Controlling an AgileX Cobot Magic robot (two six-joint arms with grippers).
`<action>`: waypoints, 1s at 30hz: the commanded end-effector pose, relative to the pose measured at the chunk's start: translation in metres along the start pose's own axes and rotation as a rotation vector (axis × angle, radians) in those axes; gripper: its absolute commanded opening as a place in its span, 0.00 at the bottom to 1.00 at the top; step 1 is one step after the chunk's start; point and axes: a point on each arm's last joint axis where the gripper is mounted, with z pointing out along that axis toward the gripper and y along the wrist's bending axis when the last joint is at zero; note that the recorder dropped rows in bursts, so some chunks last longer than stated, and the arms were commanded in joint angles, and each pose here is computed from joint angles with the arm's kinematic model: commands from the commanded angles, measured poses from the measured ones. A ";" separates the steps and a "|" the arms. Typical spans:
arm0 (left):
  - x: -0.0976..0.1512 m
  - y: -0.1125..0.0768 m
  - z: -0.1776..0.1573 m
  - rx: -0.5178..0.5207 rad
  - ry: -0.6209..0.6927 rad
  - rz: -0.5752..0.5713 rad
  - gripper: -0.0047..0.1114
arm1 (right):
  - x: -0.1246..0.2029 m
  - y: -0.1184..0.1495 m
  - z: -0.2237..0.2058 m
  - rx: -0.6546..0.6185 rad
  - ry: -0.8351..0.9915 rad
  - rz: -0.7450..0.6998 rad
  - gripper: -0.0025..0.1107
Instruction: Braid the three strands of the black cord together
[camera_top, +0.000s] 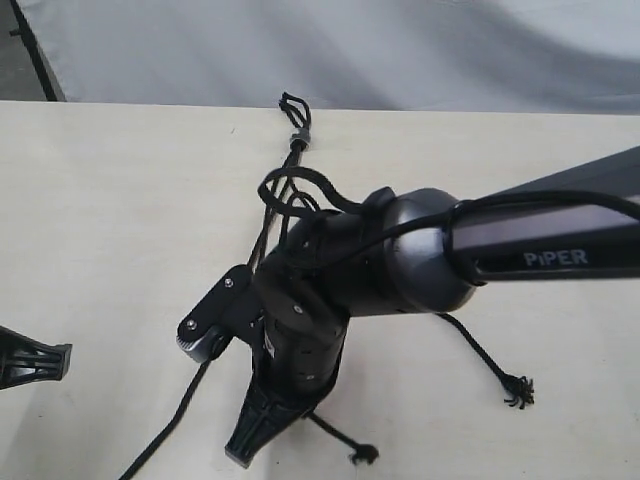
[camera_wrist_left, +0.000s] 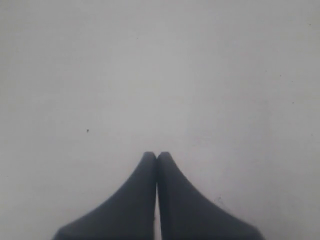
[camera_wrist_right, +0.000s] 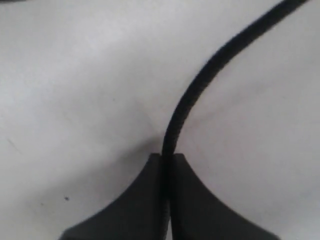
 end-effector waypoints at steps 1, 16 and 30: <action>0.001 0.000 0.000 0.005 -0.009 0.002 0.04 | -0.018 -0.031 -0.026 0.197 -0.001 -0.132 0.02; 0.001 0.001 0.000 0.004 -0.009 0.006 0.04 | 0.024 -0.203 -0.018 0.362 -0.031 0.104 0.02; 0.001 0.001 0.000 0.005 -0.010 0.007 0.04 | 0.061 -0.208 0.021 0.170 0.250 0.208 0.02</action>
